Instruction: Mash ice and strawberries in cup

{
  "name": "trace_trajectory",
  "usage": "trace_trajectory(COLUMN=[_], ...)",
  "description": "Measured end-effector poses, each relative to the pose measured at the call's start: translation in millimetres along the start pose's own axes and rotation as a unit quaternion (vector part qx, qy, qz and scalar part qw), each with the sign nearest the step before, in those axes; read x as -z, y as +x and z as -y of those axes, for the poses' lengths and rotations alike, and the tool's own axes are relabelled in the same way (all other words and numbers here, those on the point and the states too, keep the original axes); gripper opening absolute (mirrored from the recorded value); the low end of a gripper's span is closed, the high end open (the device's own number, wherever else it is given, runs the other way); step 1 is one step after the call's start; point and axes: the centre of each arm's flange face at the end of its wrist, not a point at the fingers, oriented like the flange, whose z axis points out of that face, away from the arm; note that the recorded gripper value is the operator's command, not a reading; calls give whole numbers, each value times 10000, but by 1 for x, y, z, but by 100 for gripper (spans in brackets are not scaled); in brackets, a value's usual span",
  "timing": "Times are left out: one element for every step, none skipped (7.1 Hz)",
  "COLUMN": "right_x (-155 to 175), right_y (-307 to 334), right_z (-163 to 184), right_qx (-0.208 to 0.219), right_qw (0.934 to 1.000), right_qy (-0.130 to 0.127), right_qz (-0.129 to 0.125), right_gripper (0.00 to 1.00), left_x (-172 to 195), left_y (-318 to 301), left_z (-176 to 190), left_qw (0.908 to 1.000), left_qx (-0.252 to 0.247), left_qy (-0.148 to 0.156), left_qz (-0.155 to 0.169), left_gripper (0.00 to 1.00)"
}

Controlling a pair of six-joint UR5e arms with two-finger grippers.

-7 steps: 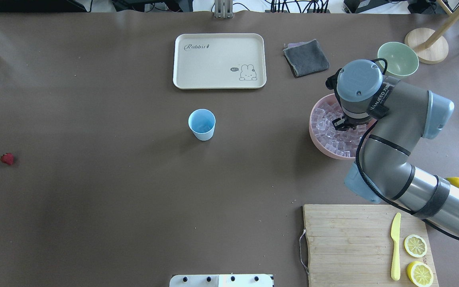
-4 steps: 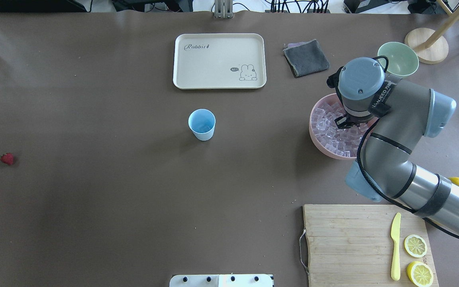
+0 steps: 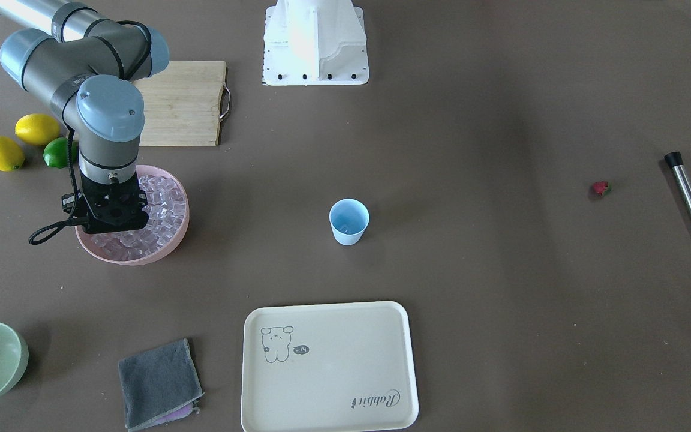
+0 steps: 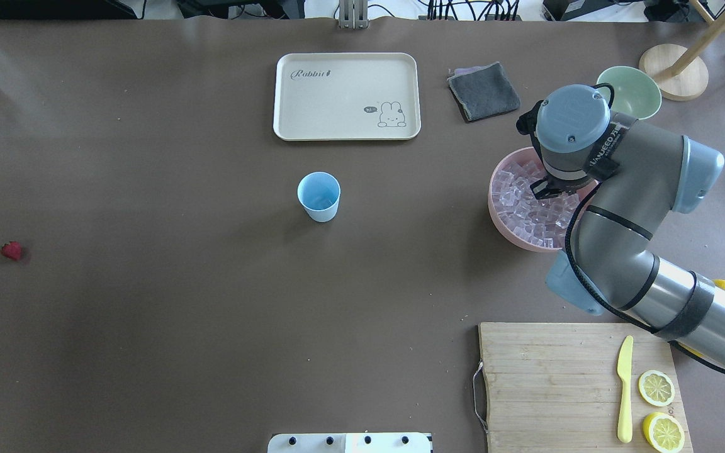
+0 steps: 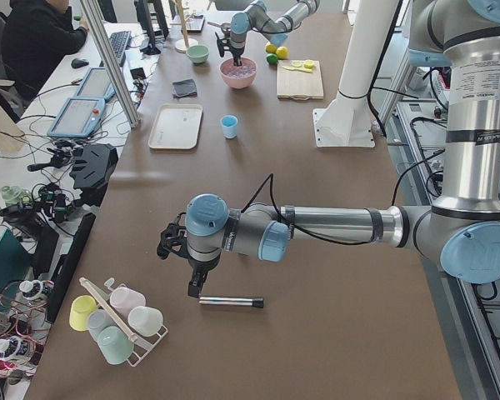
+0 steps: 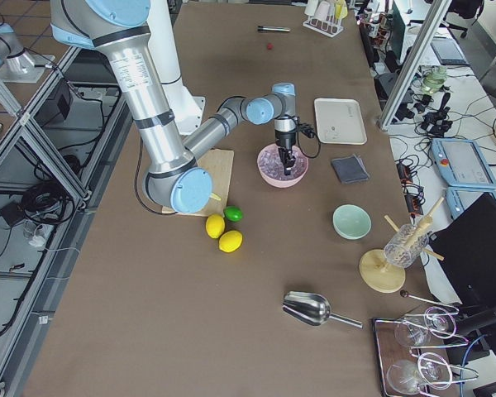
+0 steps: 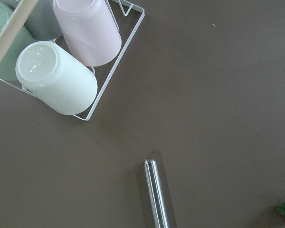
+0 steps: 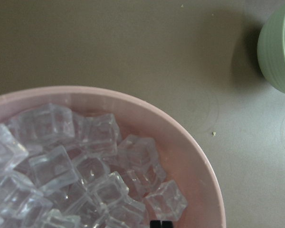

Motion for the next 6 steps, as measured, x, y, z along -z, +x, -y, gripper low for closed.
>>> trace_trajectory(right_x=[0,-1,-3,-4,-5,-6], right_y=[0,-3,-5,-7,-8,-10], right_z=[0,-2,-4,-5,-6,-7], right_qx=[17,42,66,75,79,87], right_qw=[10000,10000,10000,10000,10000,10000], right_qy=[1,-5,-13,-19,-26,-40], right_qz=[1,-5,-11,-14,-18,-23], right_gripper=[67,67,64,61,53,50], left_x=[0,0,0,0,0,0], left_y=[0,0,0,0,0,0], left_z=[0,0,1,1,1,1], left_qw=[10000,10000,10000,10000,10000,10000], left_qx=[1,0,-2,-1,-1,2], left_qy=[-5,-6,-2,1,0,-4], left_qz=[1,4,6,8,8,7], left_gripper=[99,99,99,99,99,99])
